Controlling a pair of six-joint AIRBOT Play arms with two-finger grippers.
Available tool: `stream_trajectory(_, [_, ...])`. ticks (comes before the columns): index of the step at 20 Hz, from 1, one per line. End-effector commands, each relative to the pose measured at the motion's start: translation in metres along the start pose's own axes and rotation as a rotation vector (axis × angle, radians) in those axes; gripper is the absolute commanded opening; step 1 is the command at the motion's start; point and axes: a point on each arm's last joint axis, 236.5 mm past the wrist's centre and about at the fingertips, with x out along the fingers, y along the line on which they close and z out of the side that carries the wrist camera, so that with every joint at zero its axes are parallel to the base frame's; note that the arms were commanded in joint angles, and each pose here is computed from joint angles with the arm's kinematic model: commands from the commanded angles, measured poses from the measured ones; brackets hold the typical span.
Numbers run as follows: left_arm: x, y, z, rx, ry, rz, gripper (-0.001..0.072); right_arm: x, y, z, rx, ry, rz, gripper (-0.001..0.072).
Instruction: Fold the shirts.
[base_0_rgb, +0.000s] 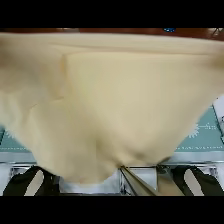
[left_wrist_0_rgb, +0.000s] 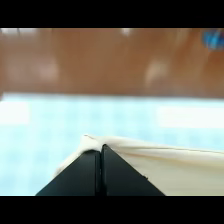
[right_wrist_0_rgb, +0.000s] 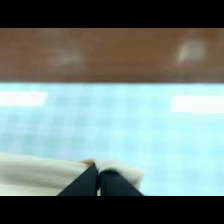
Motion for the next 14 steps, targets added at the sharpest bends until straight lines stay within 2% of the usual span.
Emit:
stream_trajectory(1, [0.105,0.014,-0.059,-0.121,0.191,-0.042,0.0014,0.091,-0.012,-0.035,0.107,0.174,0.17,0.0026])
stream_trajectory(5, [0.215,0.019,-0.107,-0.287,0.34,-0.111,0.0014,0.201,-0.059,-0.059,0.262,0.277,0.226,0.0026])
stream_trajectory(8, [0.294,0.014,-0.129,-0.451,0.337,-0.143,0.0013,0.291,-0.086,-0.078,0.395,0.279,0.247,0.0026])
stream_trajectory(14, [0.402,0.014,-0.173,-0.571,0.407,-0.131,0.0014,0.408,-0.105,-0.107,0.508,0.358,0.256,0.0026])
